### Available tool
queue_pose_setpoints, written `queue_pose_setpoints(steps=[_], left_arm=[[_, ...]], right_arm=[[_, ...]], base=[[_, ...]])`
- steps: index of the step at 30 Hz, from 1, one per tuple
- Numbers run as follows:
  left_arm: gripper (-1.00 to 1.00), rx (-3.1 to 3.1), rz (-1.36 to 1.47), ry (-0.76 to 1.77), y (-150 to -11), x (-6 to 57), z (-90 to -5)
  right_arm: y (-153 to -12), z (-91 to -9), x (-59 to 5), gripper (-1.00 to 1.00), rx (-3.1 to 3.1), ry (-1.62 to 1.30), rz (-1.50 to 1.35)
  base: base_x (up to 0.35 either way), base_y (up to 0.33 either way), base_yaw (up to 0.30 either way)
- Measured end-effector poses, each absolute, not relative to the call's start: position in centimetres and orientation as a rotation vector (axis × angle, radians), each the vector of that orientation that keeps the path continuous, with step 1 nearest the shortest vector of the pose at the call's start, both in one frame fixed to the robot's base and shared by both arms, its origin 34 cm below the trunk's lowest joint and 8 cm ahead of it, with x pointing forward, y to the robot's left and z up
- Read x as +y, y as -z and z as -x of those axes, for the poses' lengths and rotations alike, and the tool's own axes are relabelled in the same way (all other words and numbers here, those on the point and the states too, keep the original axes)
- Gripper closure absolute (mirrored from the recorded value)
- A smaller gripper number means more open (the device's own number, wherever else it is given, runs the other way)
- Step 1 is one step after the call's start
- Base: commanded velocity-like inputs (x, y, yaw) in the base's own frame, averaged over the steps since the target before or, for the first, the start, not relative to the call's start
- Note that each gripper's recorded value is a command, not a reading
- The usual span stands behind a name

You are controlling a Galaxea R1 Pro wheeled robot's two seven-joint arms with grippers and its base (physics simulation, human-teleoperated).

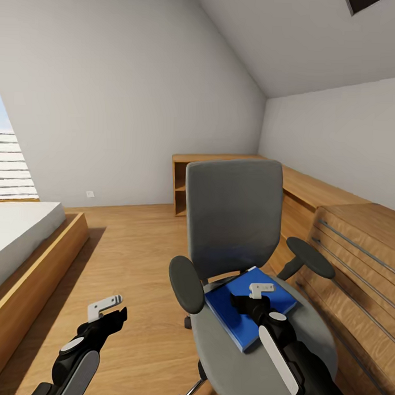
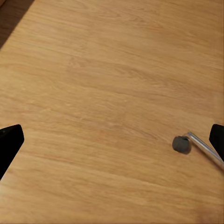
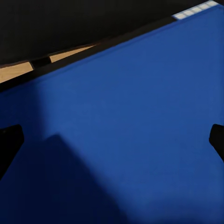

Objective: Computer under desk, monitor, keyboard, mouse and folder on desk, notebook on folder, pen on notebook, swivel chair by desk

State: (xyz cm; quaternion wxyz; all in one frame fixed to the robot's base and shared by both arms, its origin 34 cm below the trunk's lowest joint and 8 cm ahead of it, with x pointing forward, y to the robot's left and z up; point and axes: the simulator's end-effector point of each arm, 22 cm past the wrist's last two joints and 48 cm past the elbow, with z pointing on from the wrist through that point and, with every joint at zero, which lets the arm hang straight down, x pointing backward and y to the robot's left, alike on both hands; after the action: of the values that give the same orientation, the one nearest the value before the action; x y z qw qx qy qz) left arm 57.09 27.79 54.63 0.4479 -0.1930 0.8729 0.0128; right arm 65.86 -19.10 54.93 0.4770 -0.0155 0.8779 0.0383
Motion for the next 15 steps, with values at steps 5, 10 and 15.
queue_pose_setpoints(steps=[5, 10, 15], left_arm=[[-1.0, 2.164, 0.472, -0.031, -54.55, 27.65, -57.06], [-1.0, 2.167, 0.472, -0.03, -54.41, 27.6, -57.02], [-1.0, 2.171, 0.472, -0.032, -54.16, 27.59, -56.98]], right_arm=[[-54.93, -65.86, -19.1, -1.0, 2.145, -0.094, 0.038], [-54.93, -65.86, -19.1, -1.0, 2.145, -0.094, 0.037], [-54.97, -65.87, -18.9, -1.0, 2.144, -0.106, 0.034]], base=[[0.0, 0.0, 0.0], [0.0, 0.0, 0.0], [-0.087, -0.056, 0.0]])
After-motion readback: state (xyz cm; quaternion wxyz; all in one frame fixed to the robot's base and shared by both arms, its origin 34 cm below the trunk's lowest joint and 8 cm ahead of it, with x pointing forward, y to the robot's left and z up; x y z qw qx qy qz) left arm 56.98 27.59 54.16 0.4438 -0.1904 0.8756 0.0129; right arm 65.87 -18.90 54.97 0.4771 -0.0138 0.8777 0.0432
